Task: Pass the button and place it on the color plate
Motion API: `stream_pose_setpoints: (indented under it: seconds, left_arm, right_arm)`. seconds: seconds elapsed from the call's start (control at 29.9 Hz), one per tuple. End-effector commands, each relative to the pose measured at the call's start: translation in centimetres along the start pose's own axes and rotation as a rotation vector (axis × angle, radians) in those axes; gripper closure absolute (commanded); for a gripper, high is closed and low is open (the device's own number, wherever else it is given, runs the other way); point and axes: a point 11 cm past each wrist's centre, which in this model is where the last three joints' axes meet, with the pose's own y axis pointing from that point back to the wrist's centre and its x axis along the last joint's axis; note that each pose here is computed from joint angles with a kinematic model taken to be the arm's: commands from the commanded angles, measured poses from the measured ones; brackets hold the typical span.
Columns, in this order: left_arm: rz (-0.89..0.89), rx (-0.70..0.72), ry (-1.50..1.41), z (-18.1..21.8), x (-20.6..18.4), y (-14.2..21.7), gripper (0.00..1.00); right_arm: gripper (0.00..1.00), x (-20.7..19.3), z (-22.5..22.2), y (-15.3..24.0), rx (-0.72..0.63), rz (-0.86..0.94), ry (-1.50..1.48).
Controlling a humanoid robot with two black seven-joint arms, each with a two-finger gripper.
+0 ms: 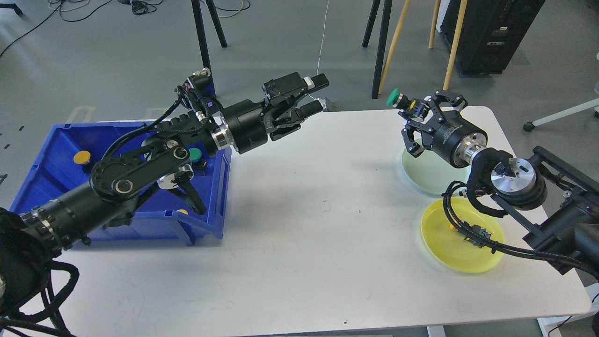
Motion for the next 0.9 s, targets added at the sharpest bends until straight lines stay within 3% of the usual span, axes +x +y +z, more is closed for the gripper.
stream_pose_setpoints:
  seconds: [0.0, 0.17, 0.27, 0.4, 0.44, 0.47, 0.5, 0.7, 0.87]
  left_arm:
    - [-0.001, -0.001, 0.008, -0.2, -0.3, 0.0, 0.21]
    - [0.004, 0.002, 0.014, -0.5, -0.4, 0.2, 0.21]
    - [0.011, 0.011, 0.025, -1.1, -0.6, 0.5, 0.21]
    - [0.038, 0.025, 0.026, -1.7, -0.3, 1.0, 0.19]
    - [0.059, 0.031, 0.028, -2.1, -0.2, 1.3, 0.19]
    - [0.088, 0.031, 0.034, -2.3, 0.1, 1.5, 0.18]
    - [0.117, 0.032, 0.037, -2.4, 0.6, 1.9, 0.18]
    - [0.302, 0.011, 0.14, -2.4, 4.3, 4.8, 0.14]
    - [0.319, 0.006, 0.189, -1.7, 6.5, 7.9, 0.1]
  right_arm:
    - [0.99, 5.1, 0.8, -1.3, -0.002, 0.287, -0.068]
    - [0.99, 8.2, 1.4, -2.6, -0.027, 0.453, -0.099]
    - [0.9, 9.0, 2.4, -2.9, -0.039, 0.479, -0.112]
    - [0.47, 8.5, 2.0, -3.1, -0.033, 0.474, -0.111]
    - [0.31, 8.5, 1.9, -3.1, -0.031, 0.475, -0.111]
    - [0.05, 8.5, 1.7, -3.1, -0.028, 0.471, -0.111]
    - [0.0, 8.5, 1.7, -3.1, -0.028, 0.465, -0.11]
    - [0.0, 6.7, 1.6, -3.4, -0.033, 0.371, -0.091]
    - [0.0, -0.6, -2.8, -2.0, 0.015, -0.058, 0.122]
